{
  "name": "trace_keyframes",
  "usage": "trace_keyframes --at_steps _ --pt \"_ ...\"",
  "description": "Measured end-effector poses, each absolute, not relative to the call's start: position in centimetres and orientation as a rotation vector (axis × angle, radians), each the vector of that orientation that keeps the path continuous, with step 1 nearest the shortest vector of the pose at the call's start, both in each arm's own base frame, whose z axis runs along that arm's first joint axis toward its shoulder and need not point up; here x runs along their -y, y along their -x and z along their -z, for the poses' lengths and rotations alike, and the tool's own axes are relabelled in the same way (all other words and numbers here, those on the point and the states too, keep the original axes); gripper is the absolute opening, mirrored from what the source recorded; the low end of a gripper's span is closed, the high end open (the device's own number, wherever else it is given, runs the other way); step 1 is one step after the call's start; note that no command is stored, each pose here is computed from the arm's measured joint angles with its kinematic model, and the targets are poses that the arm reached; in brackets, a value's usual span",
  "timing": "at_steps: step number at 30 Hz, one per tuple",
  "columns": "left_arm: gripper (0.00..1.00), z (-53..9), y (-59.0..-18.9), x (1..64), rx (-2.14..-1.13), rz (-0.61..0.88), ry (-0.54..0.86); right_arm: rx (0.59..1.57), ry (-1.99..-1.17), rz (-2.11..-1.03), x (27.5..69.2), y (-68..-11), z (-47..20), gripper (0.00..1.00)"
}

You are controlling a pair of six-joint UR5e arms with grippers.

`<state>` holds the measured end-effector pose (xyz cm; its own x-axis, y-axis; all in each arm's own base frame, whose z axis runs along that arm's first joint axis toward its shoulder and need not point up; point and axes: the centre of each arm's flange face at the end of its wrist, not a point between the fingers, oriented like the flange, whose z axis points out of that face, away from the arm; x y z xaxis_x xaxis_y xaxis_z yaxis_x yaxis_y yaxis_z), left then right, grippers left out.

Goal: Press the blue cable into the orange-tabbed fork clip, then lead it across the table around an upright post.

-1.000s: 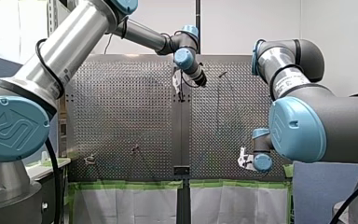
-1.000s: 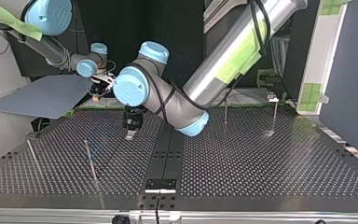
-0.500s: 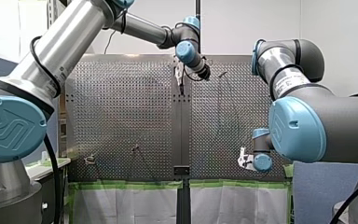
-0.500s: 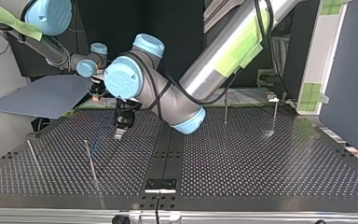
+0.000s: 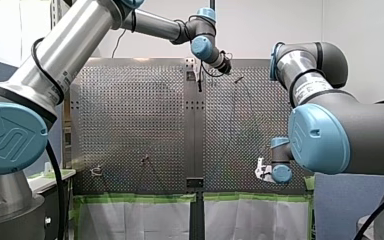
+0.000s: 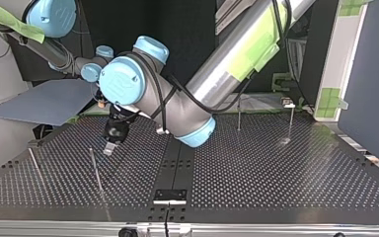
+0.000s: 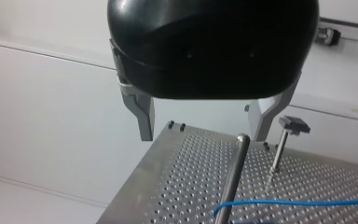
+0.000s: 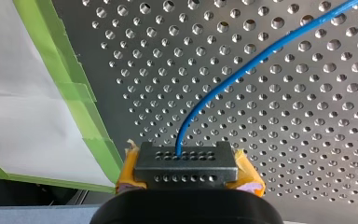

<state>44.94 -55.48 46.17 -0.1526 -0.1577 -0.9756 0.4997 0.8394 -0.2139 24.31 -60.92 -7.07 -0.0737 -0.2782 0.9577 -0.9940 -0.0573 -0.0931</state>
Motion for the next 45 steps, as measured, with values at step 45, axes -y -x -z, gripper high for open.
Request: trace_keyframes --at_steps 45 --pt "0.99 -46.7 -46.2 55.5 -1.663 0.448 -0.197 1.447 -1.431 -1.178 61.1 -24.4 6.9 0.0"
